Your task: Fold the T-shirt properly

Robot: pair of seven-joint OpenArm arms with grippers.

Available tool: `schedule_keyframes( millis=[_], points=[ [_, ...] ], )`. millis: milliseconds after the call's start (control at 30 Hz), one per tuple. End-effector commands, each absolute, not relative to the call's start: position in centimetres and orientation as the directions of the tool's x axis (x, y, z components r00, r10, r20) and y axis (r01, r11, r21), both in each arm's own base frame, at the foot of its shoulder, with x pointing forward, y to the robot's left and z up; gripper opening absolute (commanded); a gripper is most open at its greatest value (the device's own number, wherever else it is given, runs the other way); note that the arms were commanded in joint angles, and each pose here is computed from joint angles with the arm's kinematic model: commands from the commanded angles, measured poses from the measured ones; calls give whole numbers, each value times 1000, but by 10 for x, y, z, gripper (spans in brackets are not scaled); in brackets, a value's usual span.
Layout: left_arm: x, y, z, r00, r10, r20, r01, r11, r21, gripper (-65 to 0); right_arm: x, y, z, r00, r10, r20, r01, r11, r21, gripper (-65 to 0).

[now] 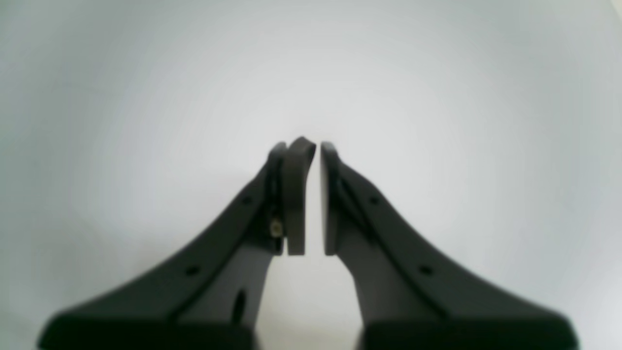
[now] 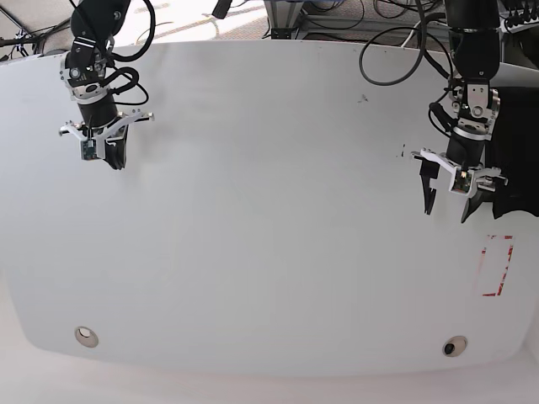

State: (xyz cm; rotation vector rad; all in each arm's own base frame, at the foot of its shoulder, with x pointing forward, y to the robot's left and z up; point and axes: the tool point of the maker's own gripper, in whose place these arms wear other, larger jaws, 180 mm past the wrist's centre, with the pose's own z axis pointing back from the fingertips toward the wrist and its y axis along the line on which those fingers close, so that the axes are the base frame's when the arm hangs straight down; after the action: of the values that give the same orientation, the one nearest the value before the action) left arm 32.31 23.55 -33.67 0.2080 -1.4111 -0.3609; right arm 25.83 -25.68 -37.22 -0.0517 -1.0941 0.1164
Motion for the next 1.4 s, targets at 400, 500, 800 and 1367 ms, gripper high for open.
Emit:
schedule_keyframes(
  millis=[400,500,800,1367],
  points=[
    [139,163,-361,270,-263,926,252,948,195,-264,132,-248,-392,473,-9,881,34,999,-8,-604],
    [89,158,-365,374,-257,891,278,948,156,-264,102,-248,-389,506,-63,861,63,997,36,-604],
    [-31,163,-424,674,-245,697,295,954,50,-265,-7,-214,-429,718,-193,668,96,979,180,-606],
    [-83,211,-627,957,-141,255,137,990,31,-265,-76,-154,-595,944,-208,254,132,949,288,-607]
  ],
)
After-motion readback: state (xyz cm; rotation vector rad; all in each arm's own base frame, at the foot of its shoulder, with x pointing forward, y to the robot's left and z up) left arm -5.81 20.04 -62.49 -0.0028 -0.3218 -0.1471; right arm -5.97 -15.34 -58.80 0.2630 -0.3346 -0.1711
